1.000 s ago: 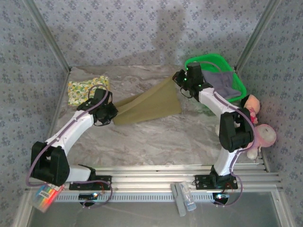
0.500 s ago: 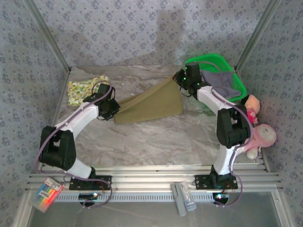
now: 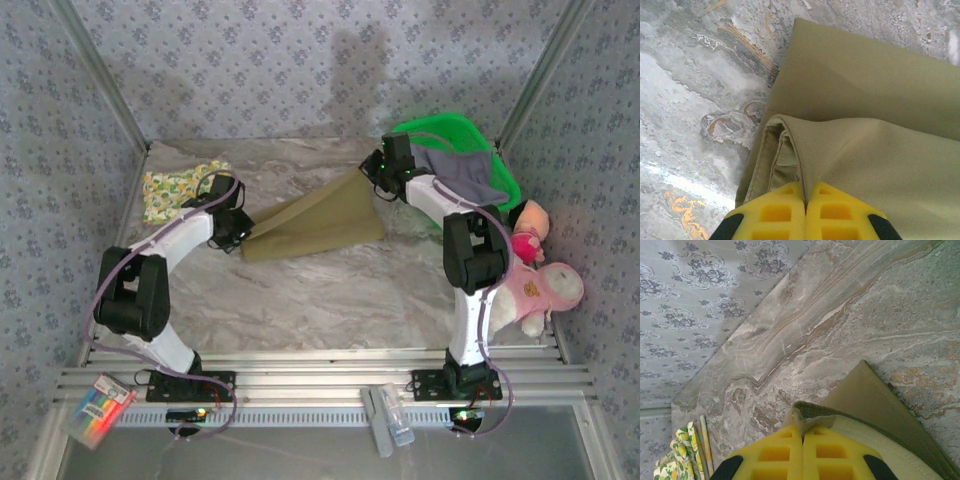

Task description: Fold and stack the skirts

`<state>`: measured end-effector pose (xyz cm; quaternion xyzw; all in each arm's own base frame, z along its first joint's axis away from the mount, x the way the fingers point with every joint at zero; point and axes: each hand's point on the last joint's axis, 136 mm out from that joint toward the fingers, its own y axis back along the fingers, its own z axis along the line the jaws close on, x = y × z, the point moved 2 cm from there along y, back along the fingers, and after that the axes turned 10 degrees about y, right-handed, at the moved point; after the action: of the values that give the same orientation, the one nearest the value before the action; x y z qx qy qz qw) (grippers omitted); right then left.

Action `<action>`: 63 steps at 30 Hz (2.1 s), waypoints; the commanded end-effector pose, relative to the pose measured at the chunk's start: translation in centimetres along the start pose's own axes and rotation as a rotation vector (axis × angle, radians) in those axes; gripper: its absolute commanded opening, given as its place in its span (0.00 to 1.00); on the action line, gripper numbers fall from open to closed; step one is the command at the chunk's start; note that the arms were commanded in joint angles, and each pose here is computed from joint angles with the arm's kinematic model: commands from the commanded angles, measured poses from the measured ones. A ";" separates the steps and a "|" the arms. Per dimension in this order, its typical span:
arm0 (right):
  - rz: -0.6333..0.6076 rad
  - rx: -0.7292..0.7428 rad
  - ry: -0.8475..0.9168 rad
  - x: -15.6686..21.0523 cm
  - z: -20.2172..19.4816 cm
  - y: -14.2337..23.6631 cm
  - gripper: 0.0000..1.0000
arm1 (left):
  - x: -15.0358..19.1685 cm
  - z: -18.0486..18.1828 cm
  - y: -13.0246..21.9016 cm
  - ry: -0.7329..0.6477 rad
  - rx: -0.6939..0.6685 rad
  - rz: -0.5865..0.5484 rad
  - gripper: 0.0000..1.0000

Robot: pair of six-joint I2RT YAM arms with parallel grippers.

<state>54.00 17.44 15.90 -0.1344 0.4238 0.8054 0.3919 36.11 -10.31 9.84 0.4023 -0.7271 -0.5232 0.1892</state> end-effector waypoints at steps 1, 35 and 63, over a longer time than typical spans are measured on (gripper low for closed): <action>-0.043 0.019 -0.010 -1.7 -0.2 -0.5 0.00 | -0.6 0.4 -0.6 0.026 -0.040 0.013 0.00; 0.452 -0.149 0.225 10.7 1.5 0.4 1.00 | 3.6 -5.2 -2.0 -0.170 0.082 0.258 1.00; 0.535 -0.100 0.156 15.8 -0.2 3.7 1.00 | 7.9 -3.4 -1.3 -0.251 0.053 0.303 1.00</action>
<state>41.34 24.43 10.66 -0.1263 0.4285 0.8854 0.1287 34.71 -19.21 10.78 0.2401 -0.8269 -0.4879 0.1432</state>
